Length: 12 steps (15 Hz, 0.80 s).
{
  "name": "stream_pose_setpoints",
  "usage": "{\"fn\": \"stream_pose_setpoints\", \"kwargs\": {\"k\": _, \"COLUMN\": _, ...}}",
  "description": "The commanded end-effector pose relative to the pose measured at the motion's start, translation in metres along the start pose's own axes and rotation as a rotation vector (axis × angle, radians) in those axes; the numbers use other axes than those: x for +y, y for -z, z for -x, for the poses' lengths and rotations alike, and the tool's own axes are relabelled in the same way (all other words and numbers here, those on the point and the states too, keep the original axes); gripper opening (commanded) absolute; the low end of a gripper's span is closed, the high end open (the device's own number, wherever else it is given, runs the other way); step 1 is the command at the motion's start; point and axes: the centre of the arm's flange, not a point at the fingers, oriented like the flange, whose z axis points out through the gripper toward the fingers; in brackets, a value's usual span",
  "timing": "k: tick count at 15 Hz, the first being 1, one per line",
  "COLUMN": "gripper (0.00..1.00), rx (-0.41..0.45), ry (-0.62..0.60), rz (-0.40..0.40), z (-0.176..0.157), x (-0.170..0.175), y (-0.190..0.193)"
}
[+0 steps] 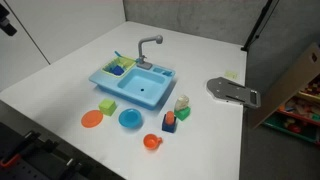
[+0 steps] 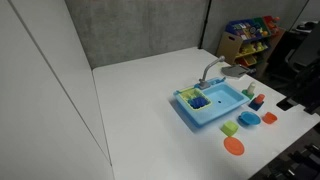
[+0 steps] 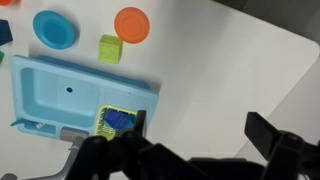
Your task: Put the orange block into the sink
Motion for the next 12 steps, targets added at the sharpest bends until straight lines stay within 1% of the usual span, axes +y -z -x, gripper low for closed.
{"fn": "stream_pose_setpoints", "kwargs": {"k": 1, "gripper": 1.00, "rx": -0.004, "ry": 0.000, "rz": 0.000, "z": 0.000, "x": 0.000, "y": -0.002}}
{"fn": "stream_pose_setpoints", "kwargs": {"k": 5, "gripper": 1.00, "rx": -0.019, "ry": -0.003, "rz": 0.002, "z": -0.002, "x": 0.000, "y": -0.003}}
{"fn": "stream_pose_setpoints", "kwargs": {"k": 12, "gripper": 1.00, "rx": -0.076, "ry": -0.022, "rz": 0.040, "z": -0.037, "x": 0.005, "y": -0.006}}
